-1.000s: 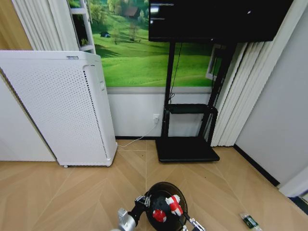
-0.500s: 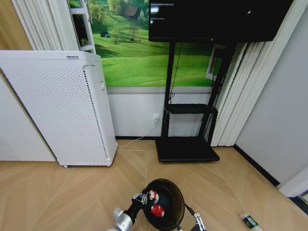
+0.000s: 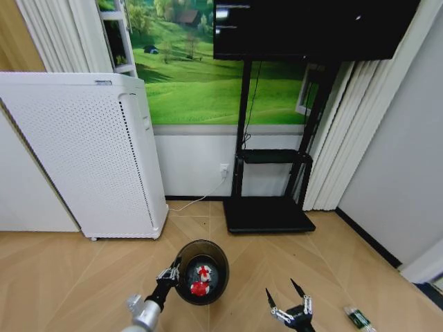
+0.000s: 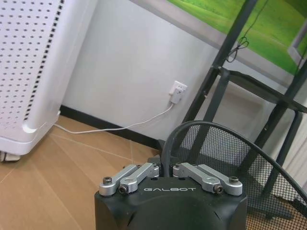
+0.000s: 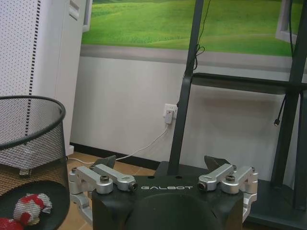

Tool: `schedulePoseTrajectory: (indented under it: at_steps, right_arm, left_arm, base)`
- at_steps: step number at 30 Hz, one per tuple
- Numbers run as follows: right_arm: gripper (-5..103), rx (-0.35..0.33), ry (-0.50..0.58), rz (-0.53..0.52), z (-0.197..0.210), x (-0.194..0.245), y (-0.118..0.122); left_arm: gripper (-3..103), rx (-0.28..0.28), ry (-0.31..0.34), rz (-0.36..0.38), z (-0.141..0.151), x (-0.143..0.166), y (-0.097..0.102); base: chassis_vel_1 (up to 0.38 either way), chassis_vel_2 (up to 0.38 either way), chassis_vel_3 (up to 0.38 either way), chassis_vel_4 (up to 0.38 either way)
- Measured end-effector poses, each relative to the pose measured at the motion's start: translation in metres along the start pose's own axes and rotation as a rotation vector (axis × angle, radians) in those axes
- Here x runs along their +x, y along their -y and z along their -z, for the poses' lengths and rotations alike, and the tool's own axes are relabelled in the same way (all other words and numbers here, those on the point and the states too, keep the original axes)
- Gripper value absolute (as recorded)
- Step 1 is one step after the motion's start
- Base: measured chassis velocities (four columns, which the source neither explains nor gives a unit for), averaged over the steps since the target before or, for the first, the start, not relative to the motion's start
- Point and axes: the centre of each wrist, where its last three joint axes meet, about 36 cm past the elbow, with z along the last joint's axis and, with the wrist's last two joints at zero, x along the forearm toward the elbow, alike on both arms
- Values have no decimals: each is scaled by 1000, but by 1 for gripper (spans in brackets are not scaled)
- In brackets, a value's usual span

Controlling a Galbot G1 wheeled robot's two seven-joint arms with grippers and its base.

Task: Pick up the trash bin and place the garbage on the floor into it.

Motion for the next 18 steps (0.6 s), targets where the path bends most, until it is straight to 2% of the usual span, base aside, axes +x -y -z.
schedulePoseTrajectory:
  at_steps: [4, 6, 9, 13, 15, 17, 18]
  right_arm:
    - [100, -6, -8, -1, -4, 0, -1]
    - [100, -5, -19, -9, -9, 0, -2]
    - [100, 2, -27, -28, -11, 0, -1]
    - [100, 46, -74, -125, -19, 0, 4]
    - [100, 46, -103, -167, -22, -1, 5]
    - [100, 35, -195, -293, -33, -3, 9]
    - [100, 35, -195, -293, -33, -3, 9]
  left_arm:
    - [7, 16, 7, 23, 1, 9, -8]
    - [7, 51, 25, 55, 3, 20, -20]
    - [7, 53, 32, 66, 0, 28, -28]
    - [7, 47, 25, 70, -8, 41, -35]
    - [7, 50, 32, 77, -9, 42, -37]
    - [7, 75, 54, 94, -8, 41, -39]
    - [7, 75, 54, 94, -8, 41, -39]
  base:
    - [-149, -141, 117, 137]
    - [-194, -178, 175, 164]
    - [-213, -191, 192, 200]
    - [-227, -222, 223, 236]
    - [-230, -252, 209, 220]
    - [-198, -162, 179, 206]
    - [-165, -132, 155, 192]
